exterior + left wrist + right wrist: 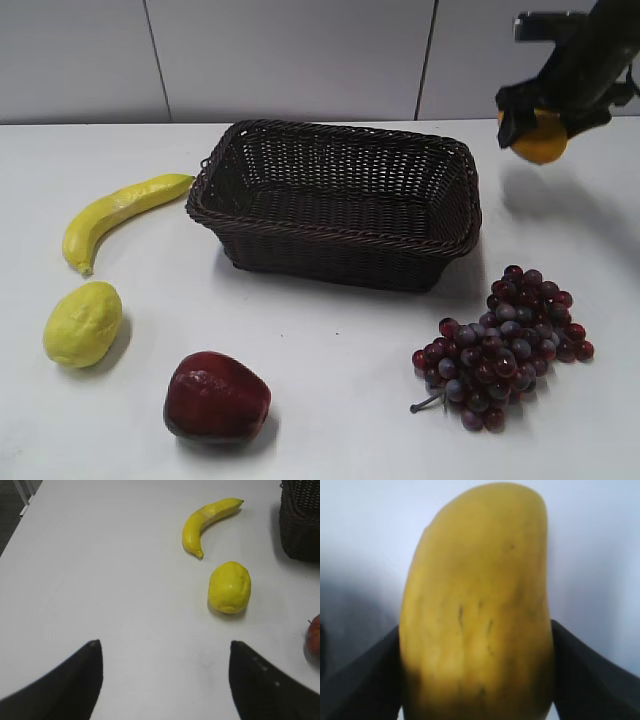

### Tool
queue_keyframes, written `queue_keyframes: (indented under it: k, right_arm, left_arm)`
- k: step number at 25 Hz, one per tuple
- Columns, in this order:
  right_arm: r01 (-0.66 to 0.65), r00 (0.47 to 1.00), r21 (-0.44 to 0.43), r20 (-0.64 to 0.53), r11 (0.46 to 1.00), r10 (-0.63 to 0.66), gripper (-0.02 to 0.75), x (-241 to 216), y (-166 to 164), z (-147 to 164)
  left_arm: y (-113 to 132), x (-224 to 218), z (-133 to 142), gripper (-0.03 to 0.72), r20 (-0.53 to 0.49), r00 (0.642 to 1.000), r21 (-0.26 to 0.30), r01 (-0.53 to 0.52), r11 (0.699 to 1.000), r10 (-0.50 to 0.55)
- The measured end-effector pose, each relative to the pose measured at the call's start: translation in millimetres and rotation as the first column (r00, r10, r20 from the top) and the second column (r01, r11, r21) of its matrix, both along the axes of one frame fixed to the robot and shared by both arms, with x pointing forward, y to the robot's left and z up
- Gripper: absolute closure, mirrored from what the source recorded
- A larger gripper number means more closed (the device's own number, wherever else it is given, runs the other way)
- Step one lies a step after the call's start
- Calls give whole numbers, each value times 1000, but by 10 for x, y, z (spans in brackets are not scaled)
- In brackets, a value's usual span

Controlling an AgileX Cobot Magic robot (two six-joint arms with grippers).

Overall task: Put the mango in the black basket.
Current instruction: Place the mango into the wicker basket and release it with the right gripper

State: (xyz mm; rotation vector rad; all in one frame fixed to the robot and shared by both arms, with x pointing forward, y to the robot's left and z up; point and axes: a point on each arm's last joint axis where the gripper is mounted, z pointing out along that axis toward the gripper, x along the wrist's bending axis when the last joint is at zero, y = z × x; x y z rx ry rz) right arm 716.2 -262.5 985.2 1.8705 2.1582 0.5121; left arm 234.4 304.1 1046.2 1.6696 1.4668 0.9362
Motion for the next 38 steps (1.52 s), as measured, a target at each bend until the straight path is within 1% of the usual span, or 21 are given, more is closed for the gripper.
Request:
queue_keyframes:
  k: [3, 5, 7, 10, 13, 16, 18, 23, 26, 29, 31, 33, 34, 36, 38]
  right_arm:
    - [-12, 997, 109, 74, 994, 4, 160, 1, 88, 507]
    - [-63, 992, 145, 118, 987, 46, 160, -50, 194, 758]
    - [-116, 986, 154, 141, 981, 94, 160, -115, 338, 898]
    - [-188, 976, 157, 144, 969, 166, 160, -200, 628, 953]
    - [-262, 961, 135, 121, 956, 247, 160, -298, 956, 891]
    - [-342, 938, 58, 84, 938, 337, 160, -423, 1259, 768]
    - [-387, 921, 25, 55, 922, 385, 160, -486, 1444, 644]
    - [-451, 891, 10, -41, 892, 451, 160, -543, 1775, 194]
    - [-462, 883, 7, -96, 887, 460, 160, -515, 1852, -96]
    - [-463, 876, 4, -148, 886, 458, 160, -499, 1858, -336]
    - [-464, 875, 0, -158, 886, 458, 149, -491, 1857, -390]
    - [-463, 875, -1, -159, 886, 457, 97, -489, 1857, -401]
    - [-464, 875, -1, -159, 886, 458, 85, -490, 1861, -401]
    - [-467, 874, -10, -158, 884, 460, 85, -492, 1852, -379]
    - [-469, 874, -20, -159, 883, 460, 85, -506, 1821, -294]
  left_arm:
    - [0, 0, 0, 99, 0, 1000, 0, 0, 1000, 0]
    - [0, 0, 0, 99, 0, 1000, 0, 0, 1000, 0]
    - [0, 0, 0, 99, 0, 1000, 0, 0, 1000, 0]
    - [0, 0, 0, 99, 0, 1000, 0, 0, 1000, 0]
    - [0, 0, 0, 99, 0, 1000, 0, 0, 1000, 0]
    - [0, 0, 0, 99, 0, 1000, 0, 0, 1000, 0]
    - [0, 0, 0, 99, 0, 1000, 0, 0, 1000, 0]
    - [0, 0, 0, 99, 0, 1000, 0, 0, 1000, 0]
    - [0, 0, 0, 99, 0, 1000, 0, 0, 1000, 0]
    - [0, 0, 0, 99, 0, 1000, 0, 0, 1000, 0]
    - [0, 0, 0, 99, 0, 1000, 0, 0, 1000, 0]
    - [0, 0, 0, 99, 0, 1000, 0, 0, 1000, 0]
    - [0, 0, 0, 99, 0, 1000, 0, 0, 1000, 0]
    - [0, 0, 0, 99, 0, 1000, 0, 0, 1000, 0]
    - [0, 0, 0, 99, 0, 1000, 0, 0, 1000, 0]
